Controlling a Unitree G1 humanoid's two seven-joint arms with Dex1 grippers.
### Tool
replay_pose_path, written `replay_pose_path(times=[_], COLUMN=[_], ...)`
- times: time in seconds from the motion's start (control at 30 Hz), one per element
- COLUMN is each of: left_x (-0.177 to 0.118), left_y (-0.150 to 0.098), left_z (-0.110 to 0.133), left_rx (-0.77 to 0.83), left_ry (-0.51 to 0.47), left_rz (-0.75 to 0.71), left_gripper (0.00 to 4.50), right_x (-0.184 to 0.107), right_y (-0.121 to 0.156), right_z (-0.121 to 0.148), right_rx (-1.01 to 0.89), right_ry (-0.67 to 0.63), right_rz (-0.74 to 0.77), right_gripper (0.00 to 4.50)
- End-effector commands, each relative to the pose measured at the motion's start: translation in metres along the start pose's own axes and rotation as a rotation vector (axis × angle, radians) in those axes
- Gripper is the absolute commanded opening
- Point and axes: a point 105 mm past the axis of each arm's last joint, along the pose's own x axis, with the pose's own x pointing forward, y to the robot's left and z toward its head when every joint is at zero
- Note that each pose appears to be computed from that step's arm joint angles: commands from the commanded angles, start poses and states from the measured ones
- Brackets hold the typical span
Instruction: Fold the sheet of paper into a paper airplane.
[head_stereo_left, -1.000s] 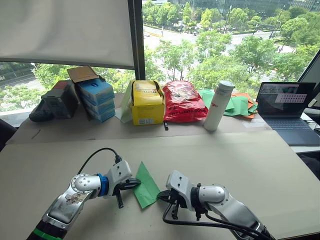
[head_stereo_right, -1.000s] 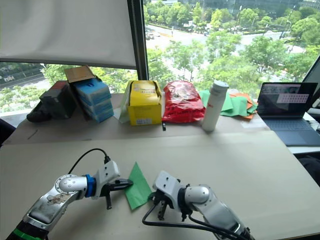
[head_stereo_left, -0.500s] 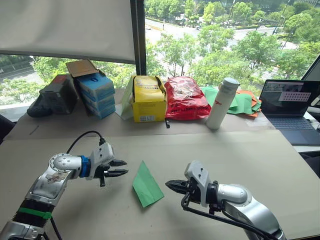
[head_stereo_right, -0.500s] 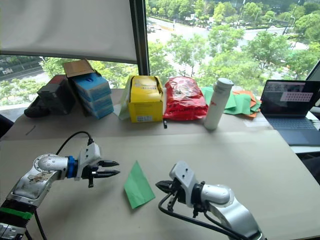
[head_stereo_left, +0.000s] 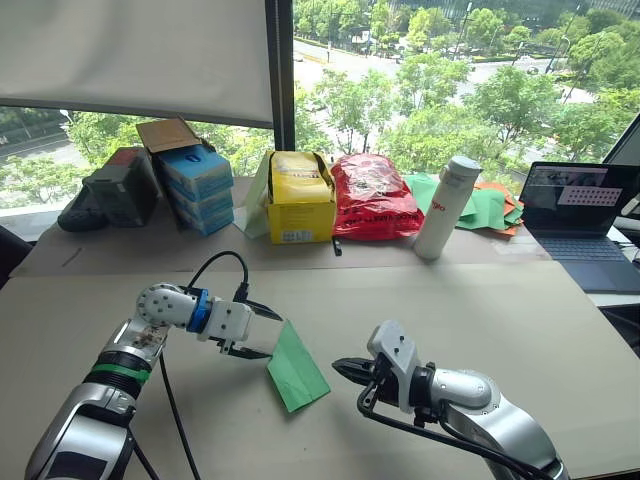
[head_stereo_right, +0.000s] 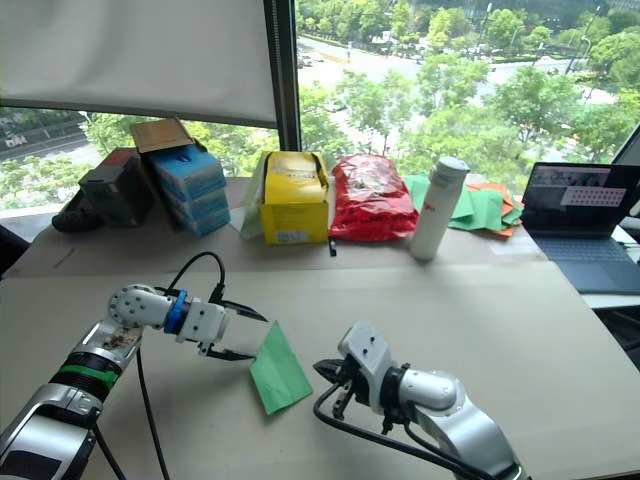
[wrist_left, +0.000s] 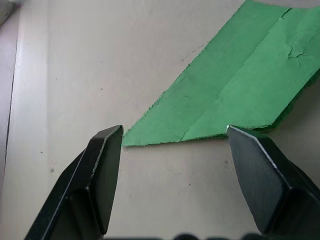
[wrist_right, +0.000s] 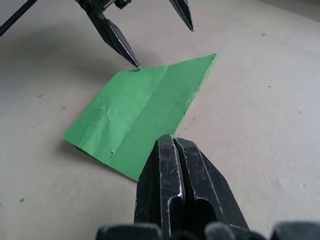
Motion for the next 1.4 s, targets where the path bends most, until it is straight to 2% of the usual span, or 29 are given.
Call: replay_pose_path(times=[0.03, 0.23, 0.47, 0.8, 0.97, 1.07, 1.3, 1.33, 1.4], left_x=[0.001, -0.001, -0.011, 0.003, 0.008, 0.009, 0.016, 0.017, 0.018], left_y=[0.009, 0.018, 0.018, 0.023, 0.016, 0.010, 0.000, -0.001, -0.003], left_z=[0.004, 0.004, -0.001, 0.008, 0.006, 0.004, 0.004, 0.004, 0.003], left_rx=[0.059, 0.082, 0.131, 0.199, 0.199, 0.195, 0.232, 0.234, 0.232], left_ry=[-0.001, 0.001, 0.045, 0.002, 0.002, 0.005, 0.008, 0.009, 0.010], left_rz=[0.002, 0.001, -0.040, -0.018, -0.050, -0.075, -0.124, -0.128, -0.132], left_gripper=[3.49, 3.49, 3.49, 3.49, 3.49, 2.66, 0.29, 0.02, 0.02], right_x=[-0.003, -0.003, -0.004, -0.003, -0.002, -0.002, -0.001, -0.001, -0.001], right_y=[0.001, -0.001, 0.001, 0.001, 0.001, 0.001, 0.001, 0.001, 0.001], right_z=[0.010, 0.009, 0.008, 0.007, 0.007, 0.007, 0.007, 0.007, 0.007], right_rx=[-0.024, -0.013, -0.014, -0.004, -0.007, -0.006, -0.001, -0.001, -0.002], right_ry=[-0.042, -0.043, -0.036, -0.035, -0.035, -0.036, -0.036, -0.036, -0.037], right_rz=[-0.015, -0.036, -0.032, -0.035, -0.035, -0.039, -0.047, -0.049, -0.052], right_gripper=[0.00, 0.00, 0.00, 0.00, 0.00, 0.00, 0.00, 0.00, 0.00])
